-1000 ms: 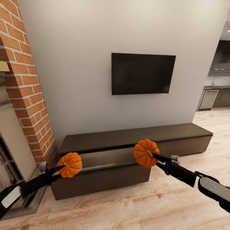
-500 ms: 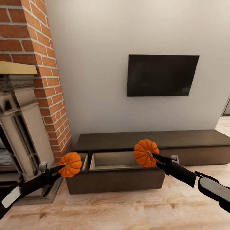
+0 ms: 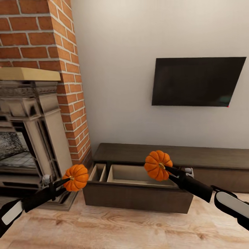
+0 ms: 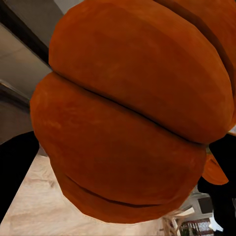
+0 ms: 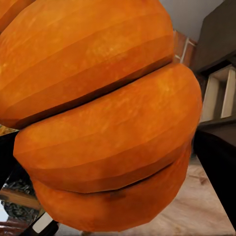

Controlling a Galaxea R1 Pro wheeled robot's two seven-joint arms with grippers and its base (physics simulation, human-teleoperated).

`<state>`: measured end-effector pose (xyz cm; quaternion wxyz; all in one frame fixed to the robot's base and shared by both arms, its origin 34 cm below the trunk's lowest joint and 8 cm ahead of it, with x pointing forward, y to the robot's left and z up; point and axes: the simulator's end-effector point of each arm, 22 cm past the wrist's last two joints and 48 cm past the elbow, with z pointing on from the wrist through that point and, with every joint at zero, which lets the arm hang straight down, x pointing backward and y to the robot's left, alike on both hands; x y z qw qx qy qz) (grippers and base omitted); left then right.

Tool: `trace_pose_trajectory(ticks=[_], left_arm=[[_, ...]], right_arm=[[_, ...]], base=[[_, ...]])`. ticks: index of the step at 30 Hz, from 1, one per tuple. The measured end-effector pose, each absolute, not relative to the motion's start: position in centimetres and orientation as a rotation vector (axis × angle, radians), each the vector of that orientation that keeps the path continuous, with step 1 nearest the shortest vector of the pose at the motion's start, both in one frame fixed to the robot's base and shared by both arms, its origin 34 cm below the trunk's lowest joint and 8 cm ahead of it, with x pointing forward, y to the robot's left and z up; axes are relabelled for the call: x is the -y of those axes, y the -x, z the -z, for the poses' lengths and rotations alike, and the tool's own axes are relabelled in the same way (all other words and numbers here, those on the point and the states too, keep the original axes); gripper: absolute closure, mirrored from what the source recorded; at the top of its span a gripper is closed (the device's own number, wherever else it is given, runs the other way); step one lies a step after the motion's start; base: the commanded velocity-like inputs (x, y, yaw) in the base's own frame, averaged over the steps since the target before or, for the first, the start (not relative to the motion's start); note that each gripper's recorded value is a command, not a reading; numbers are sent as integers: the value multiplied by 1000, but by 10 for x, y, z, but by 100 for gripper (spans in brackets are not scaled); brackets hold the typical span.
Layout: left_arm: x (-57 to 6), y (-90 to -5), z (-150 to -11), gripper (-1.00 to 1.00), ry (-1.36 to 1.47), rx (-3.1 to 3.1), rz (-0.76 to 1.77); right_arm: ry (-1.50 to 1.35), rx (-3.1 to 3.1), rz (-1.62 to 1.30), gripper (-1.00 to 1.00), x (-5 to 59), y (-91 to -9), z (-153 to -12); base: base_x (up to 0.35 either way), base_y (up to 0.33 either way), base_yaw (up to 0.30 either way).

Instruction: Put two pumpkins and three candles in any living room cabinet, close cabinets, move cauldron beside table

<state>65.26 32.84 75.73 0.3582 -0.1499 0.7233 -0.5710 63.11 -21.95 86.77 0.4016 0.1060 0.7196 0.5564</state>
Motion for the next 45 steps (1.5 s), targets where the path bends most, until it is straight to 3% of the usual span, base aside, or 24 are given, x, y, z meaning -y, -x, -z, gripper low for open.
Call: trace_pose_trajectory(ticks=[16, 37, 45], left_arm=[[-325, -655, -765, 100, 361, -1854, 1480], [-324, -655, -765, 100, 361, -1853, 1482], [-324, -655, -768, 100, 354, -1848, 1481]], right_arm=[[-267, -1817, -1410, 100, 219, -631, -868], [-267, -1817, -1409, 100, 219, -631, -869], [-264, -1808, -1418, 100, 215, -630, -872]], base=[[14, -196, 256], [0, -1, 3], [0, 0, -202]])
